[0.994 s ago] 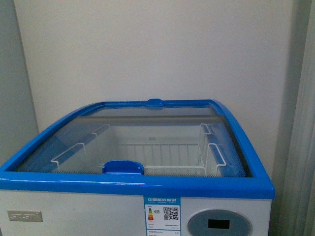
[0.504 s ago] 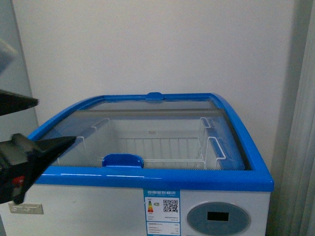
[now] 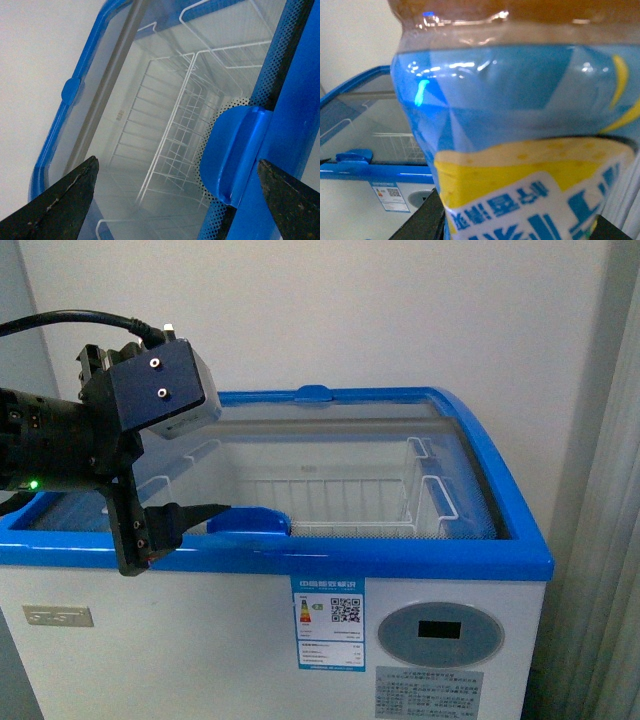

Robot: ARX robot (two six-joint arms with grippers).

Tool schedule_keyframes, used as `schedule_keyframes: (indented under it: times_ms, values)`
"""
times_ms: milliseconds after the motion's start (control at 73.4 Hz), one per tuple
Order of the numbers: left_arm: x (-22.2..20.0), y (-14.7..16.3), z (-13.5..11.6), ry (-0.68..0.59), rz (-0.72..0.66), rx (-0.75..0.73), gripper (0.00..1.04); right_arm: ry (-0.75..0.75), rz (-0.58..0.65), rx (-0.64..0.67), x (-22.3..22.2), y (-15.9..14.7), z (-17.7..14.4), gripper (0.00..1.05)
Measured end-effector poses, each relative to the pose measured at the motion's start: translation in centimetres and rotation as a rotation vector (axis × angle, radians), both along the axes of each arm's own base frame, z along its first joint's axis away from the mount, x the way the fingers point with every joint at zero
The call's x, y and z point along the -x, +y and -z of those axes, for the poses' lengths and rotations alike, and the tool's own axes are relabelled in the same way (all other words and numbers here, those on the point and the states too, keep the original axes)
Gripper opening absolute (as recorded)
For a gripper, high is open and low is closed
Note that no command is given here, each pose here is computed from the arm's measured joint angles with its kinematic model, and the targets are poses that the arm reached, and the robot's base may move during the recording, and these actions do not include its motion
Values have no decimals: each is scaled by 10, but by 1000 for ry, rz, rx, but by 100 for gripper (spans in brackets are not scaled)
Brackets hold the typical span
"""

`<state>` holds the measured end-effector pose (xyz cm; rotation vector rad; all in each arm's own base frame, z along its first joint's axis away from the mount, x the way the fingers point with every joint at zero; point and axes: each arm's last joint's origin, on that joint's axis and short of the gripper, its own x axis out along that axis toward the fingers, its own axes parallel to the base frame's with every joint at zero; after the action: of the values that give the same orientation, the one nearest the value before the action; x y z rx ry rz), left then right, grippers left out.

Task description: Put drink in fridge

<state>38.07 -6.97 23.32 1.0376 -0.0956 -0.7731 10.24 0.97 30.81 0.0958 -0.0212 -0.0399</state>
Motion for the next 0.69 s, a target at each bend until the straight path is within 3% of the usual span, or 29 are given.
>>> schedule_keyframes:
  times_ms: [695]
  values:
    - [-51, -19, 24, 36, 15, -21, 97, 0, 0, 0, 0, 0, 0, 36]
